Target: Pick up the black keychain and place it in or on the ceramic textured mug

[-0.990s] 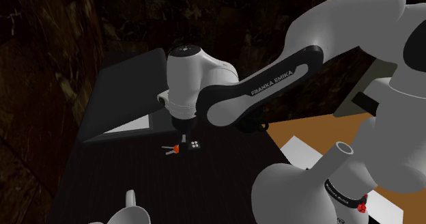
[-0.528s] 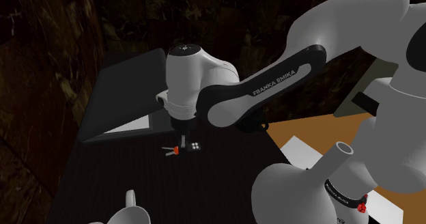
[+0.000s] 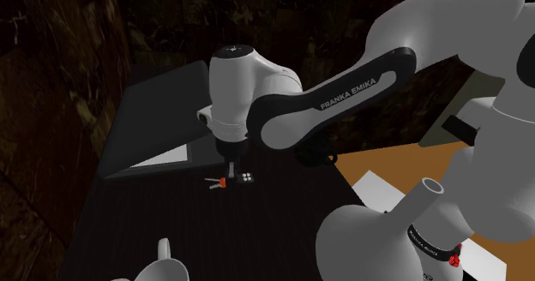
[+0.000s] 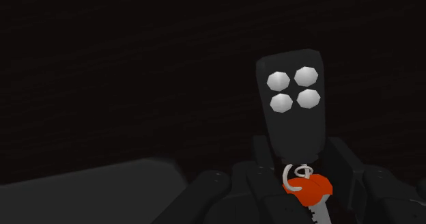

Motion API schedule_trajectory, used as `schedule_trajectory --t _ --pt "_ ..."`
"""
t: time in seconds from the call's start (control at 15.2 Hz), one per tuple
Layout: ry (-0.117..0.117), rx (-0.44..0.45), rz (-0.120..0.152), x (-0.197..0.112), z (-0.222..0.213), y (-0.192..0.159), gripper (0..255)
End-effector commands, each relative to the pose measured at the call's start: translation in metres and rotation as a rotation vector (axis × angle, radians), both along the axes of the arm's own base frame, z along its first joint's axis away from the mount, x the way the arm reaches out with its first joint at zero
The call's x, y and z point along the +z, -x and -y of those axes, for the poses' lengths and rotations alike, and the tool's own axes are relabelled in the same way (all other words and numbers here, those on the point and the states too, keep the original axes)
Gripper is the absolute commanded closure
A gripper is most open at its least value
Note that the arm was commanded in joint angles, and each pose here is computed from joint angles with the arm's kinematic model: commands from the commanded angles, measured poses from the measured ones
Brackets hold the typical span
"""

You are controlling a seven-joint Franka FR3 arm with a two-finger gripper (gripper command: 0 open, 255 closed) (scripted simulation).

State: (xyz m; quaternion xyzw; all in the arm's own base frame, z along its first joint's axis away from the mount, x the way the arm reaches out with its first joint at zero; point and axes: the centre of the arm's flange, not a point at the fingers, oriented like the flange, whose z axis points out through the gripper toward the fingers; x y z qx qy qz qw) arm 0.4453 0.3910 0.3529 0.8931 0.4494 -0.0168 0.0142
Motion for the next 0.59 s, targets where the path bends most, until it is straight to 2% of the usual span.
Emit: schedule_trajectory --t 0.0,0.53 --pt "0.000 0.000 0.000 0.009 0.001 0.000 255" --pt "0.000 0.000 0.000 0.052 0.001 0.000 255"
